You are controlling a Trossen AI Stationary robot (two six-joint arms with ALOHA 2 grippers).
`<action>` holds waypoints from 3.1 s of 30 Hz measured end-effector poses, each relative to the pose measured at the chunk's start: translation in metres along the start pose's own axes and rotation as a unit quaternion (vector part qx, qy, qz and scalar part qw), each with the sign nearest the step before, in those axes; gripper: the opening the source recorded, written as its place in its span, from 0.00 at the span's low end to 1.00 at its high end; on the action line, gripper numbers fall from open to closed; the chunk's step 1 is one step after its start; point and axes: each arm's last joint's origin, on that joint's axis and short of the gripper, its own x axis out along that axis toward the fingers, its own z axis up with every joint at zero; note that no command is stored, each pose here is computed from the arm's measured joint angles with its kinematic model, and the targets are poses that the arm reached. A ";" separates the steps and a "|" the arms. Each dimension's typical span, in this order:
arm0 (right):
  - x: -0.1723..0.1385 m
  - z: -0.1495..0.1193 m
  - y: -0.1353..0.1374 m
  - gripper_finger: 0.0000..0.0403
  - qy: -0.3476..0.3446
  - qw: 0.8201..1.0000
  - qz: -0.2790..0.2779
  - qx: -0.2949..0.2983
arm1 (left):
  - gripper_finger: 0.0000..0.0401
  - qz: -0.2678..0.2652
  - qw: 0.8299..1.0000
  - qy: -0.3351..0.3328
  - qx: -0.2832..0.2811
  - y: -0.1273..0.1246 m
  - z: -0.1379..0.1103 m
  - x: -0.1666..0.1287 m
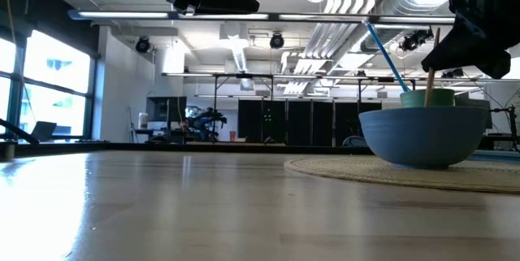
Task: Pick & Place Utensil
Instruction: Put the gold spoon into the violet bowl
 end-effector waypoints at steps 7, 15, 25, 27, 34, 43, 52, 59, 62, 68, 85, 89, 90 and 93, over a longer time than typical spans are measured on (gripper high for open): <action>0.000 0.001 -0.001 0.07 -0.016 1.000 -0.011 0.017 | 0.31 0.000 1.000 0.001 0.001 0.000 0.000 0.000; 0.000 0.001 -0.002 0.11 -0.026 0.999 -0.015 0.032 | 0.31 -0.001 1.000 0.008 0.006 0.000 -0.002 0.000; 0.000 0.002 -0.002 0.04 -0.035 0.998 -0.019 0.040 | 0.31 -0.001 1.000 0.008 0.006 0.000 -0.002 0.000; 0.000 0.002 -0.002 0.04 -0.032 0.998 -0.018 0.041 | 0.31 -0.001 1.000 0.008 0.006 0.000 -0.002 0.000; 0.000 0.001 -0.003 0.11 -0.025 0.997 -0.021 0.068 | 0.31 -0.001 1.000 0.008 0.003 0.000 -0.002 0.000; 0.000 -0.001 -0.006 0.10 -0.004 0.996 -0.024 0.085 | 0.31 -0.001 1.000 0.008 -0.006 0.000 -0.002 0.000; 0.003 -0.002 -0.012 0.14 0.028 0.994 -0.050 0.096 | 0.31 -0.001 1.000 0.008 -0.006 0.000 -0.002 0.000; 0.005 -0.003 -0.015 0.13 0.060 0.992 -0.059 0.091 | 0.31 -0.001 1.000 0.008 -0.006 0.000 -0.002 0.000; 0.004 -0.005 -0.017 0.13 0.075 0.991 -0.065 0.091 | 0.31 -0.001 1.000 0.008 -0.006 0.000 -0.002 0.000; 0.004 -0.005 -0.019 0.13 0.075 0.990 -0.072 0.095 | 0.31 -0.001 1.000 0.008 -0.006 0.000 -0.002 0.000; 0.003 -0.006 -0.023 0.13 0.075 0.990 -0.092 0.075 | 0.31 -0.001 1.000 0.008 -0.006 0.000 -0.002 0.000; 0.003 -0.006 -0.023 0.13 0.077 0.991 -0.092 0.066 | 0.31 -0.001 1.000 0.008 -0.006 0.000 -0.002 0.000; 0.003 -0.006 -0.024 0.13 0.077 0.991 -0.092 0.064 | 0.31 -0.001 1.000 0.008 -0.006 0.000 -0.002 0.000; 0.003 -0.006 -0.024 0.15 0.079 0.991 -0.095 0.058 | 0.31 -0.001 1.000 0.008 -0.006 0.000 -0.002 0.000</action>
